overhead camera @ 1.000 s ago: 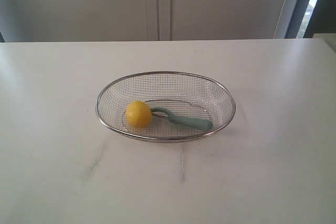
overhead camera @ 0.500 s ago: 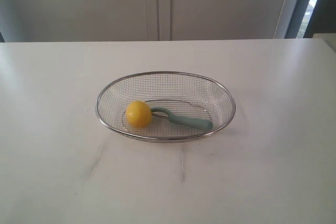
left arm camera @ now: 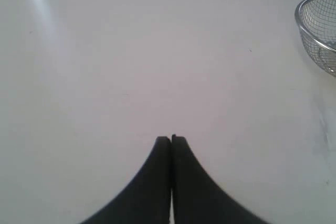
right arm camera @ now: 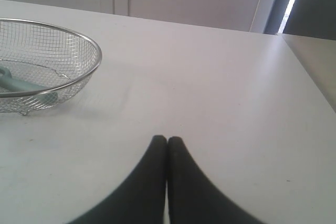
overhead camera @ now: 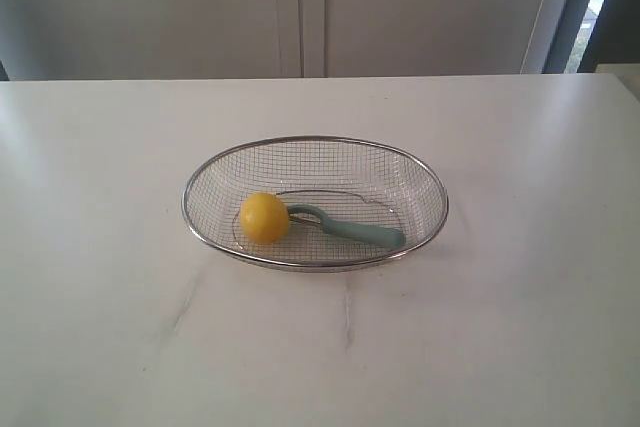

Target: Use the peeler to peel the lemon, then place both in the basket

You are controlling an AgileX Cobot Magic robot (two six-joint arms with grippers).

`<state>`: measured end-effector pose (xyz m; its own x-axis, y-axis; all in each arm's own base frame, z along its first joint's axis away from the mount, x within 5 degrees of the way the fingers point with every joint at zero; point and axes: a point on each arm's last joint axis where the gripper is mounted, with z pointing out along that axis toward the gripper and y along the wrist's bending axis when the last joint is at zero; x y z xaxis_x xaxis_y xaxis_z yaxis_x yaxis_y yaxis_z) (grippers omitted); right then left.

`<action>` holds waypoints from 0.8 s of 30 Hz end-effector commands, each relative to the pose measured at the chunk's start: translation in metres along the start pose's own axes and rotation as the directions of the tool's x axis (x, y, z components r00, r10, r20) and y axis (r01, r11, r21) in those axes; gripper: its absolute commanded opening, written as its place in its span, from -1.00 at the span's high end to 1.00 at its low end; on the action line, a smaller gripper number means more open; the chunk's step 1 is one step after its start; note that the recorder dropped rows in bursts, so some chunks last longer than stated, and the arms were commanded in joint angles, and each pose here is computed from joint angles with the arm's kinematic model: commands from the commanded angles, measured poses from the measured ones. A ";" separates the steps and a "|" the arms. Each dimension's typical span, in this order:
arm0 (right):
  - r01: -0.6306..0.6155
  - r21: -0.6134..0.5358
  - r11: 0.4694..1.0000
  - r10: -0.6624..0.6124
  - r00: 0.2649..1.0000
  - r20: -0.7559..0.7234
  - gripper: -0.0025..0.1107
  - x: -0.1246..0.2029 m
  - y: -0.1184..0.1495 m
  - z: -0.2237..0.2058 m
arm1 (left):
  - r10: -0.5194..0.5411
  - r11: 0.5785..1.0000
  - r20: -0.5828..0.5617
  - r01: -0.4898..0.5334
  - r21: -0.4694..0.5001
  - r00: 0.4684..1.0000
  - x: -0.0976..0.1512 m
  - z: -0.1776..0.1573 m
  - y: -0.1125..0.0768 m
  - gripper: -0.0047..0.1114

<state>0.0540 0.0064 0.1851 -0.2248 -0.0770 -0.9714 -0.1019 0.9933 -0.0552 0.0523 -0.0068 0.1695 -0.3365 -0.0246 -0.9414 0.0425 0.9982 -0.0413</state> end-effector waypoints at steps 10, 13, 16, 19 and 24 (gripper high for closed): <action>0.000 -0.003 1.000 0.000 1.000 0.012 0.96 0.000 0.000 0.000 | -0.009 1.000 -0.001 0.009 0.002 1.000 0.001 0.000 0.000 0.92; 0.000 -0.003 1.000 0.000 1.000 0.012 0.96 0.000 0.000 0.000 | -0.009 1.000 -0.001 0.009 0.002 1.000 0.001 0.000 0.000 0.92; -0.031 -0.003 1.000 0.031 0.999 0.011 0.96 0.000 0.000 0.000 | -0.009 1.000 -0.001 0.009 0.002 1.000 0.001 0.000 0.000 0.92; -0.031 -0.003 1.000 0.031 0.999 0.011 0.96 0.000 0.000 0.000 | -0.009 1.000 -0.001 0.009 0.002 1.000 0.001 0.000 0.000 0.92; -0.030 -0.003 1.000 0.030 0.999 0.011 0.96 0.000 0.000 0.000 | -0.009 1.000 -0.001 0.009 0.002 1.000 0.001 0.000 0.000 0.92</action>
<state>0.0540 0.0064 0.1851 -0.2271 -0.0545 -0.9724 -0.0968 0.9948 -0.0332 0.0523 -0.0068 0.1695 -0.3365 -0.0246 -0.9414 0.0425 0.9982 -0.0413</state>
